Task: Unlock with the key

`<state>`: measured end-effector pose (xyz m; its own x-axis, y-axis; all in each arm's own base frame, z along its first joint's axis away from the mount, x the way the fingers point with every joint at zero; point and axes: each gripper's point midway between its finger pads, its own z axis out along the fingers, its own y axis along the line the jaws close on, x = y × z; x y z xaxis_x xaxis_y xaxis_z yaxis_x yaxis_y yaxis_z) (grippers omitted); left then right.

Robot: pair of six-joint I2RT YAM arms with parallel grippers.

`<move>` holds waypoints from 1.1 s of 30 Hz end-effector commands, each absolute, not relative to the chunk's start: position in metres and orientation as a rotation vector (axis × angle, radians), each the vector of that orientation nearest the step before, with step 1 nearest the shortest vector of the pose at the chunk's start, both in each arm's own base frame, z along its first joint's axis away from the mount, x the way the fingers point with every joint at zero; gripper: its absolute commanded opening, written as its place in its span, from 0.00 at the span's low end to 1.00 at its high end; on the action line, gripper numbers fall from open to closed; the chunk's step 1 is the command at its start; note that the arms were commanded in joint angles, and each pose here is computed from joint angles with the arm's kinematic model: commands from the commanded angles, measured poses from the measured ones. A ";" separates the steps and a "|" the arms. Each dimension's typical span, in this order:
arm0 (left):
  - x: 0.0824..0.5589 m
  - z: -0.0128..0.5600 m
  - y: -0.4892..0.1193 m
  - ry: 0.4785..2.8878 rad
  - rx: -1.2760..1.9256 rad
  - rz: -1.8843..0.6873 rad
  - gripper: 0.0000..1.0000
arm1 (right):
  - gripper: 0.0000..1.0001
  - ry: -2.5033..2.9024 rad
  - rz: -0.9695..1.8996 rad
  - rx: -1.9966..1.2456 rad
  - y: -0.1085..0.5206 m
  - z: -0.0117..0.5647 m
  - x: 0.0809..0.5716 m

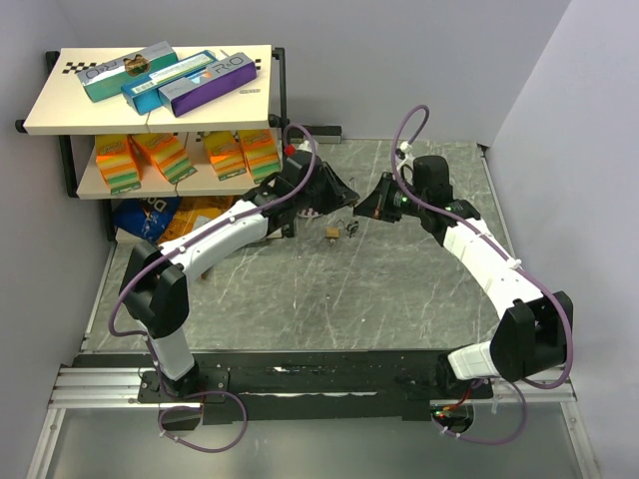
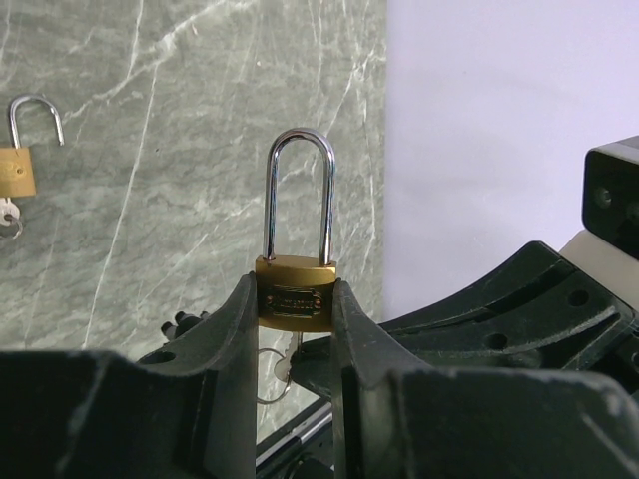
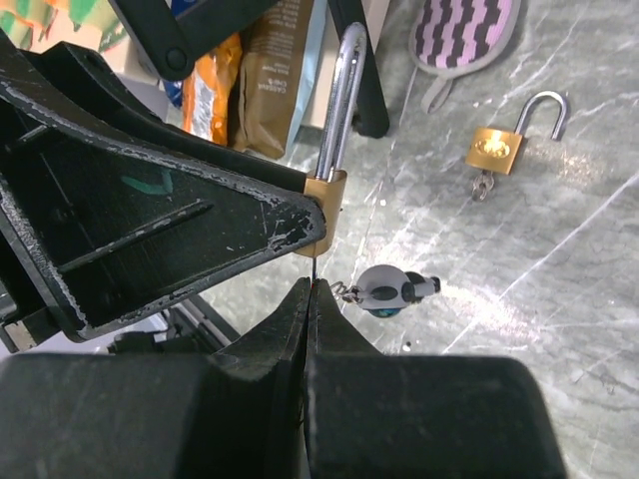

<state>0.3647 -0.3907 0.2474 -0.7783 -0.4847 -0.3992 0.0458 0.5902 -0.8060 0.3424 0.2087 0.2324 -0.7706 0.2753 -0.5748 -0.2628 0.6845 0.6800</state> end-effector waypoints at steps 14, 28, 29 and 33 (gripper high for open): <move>0.309 0.281 -0.421 2.268 -0.156 -1.379 0.01 | 0.00 1.888 0.884 0.026 0.187 0.290 0.406; 0.298 0.297 -0.429 2.244 -0.143 -1.501 0.01 | 0.00 1.737 0.885 0.034 0.183 0.312 0.406; 0.297 0.300 -0.428 2.236 -0.139 -1.510 0.01 | 0.00 1.752 0.910 0.046 0.185 0.309 0.406; 0.295 0.314 -0.425 2.165 -0.113 -1.545 0.01 | 0.00 1.773 0.977 0.049 0.187 0.305 0.400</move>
